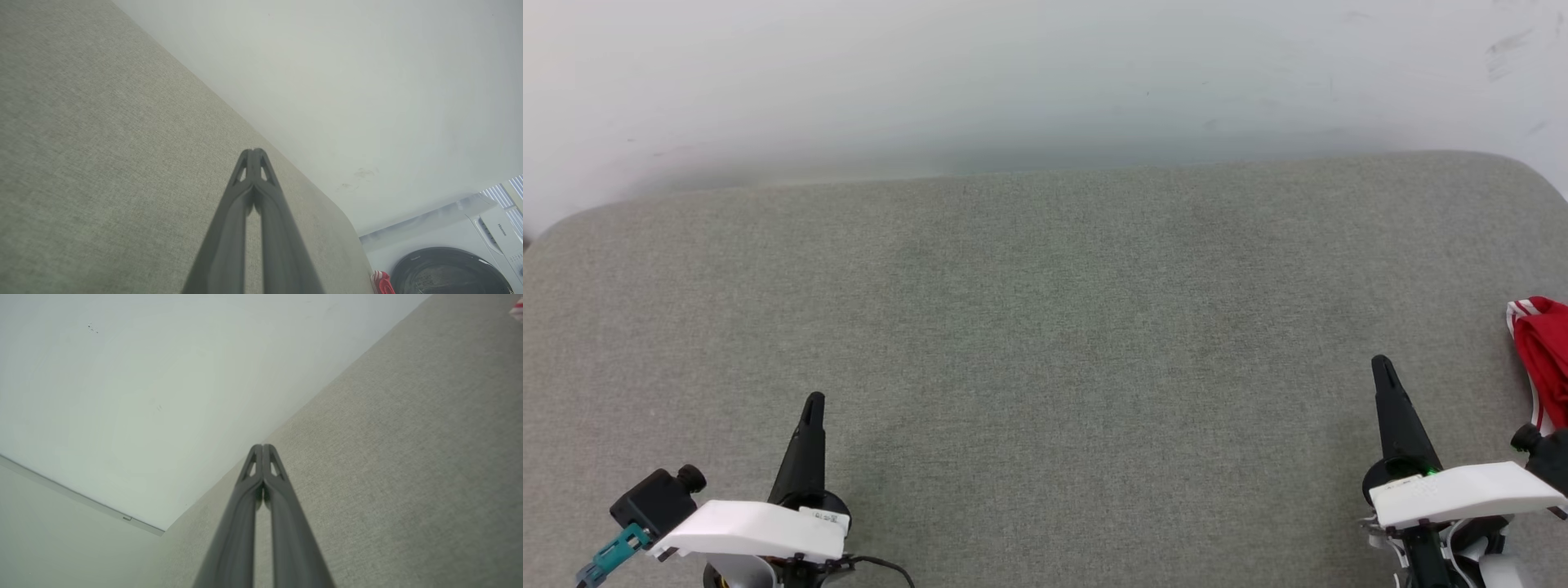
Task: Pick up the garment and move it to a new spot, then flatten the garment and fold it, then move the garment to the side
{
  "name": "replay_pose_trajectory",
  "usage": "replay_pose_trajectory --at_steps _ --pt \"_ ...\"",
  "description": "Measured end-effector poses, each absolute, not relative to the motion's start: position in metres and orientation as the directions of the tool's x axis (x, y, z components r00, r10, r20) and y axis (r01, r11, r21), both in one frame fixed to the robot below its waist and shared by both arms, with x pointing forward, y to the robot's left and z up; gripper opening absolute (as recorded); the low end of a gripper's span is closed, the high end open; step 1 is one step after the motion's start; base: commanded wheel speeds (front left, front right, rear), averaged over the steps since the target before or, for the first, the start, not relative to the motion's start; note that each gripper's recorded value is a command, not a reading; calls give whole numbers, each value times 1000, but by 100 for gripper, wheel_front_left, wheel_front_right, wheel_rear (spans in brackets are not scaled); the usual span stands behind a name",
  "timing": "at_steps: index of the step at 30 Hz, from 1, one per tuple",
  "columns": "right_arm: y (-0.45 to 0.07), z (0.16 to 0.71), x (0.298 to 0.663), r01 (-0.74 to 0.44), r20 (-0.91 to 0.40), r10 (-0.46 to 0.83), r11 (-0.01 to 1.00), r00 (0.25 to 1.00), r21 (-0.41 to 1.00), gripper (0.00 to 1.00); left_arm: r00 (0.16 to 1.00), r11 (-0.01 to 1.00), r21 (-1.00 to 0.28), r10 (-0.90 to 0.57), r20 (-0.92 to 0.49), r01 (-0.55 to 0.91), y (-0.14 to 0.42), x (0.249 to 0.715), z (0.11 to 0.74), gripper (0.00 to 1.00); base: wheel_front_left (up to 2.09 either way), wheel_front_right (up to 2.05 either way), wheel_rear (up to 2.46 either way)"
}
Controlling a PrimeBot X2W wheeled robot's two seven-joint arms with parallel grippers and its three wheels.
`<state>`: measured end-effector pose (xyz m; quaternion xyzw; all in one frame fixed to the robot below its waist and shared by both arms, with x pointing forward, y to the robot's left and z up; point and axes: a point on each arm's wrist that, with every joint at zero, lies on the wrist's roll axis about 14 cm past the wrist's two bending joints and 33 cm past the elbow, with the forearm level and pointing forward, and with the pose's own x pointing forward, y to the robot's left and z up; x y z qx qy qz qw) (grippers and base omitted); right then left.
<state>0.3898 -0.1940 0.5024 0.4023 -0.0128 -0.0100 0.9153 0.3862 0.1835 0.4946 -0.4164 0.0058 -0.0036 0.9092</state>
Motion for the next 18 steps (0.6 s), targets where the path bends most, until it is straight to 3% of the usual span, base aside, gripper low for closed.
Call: replay_pose_trajectory --at_steps 18 --pt "-197 498 389 29 -15 -31 508 999 861 0 1000 491 -871 -3 -30 -25 189 387 493 0 0 0 0"
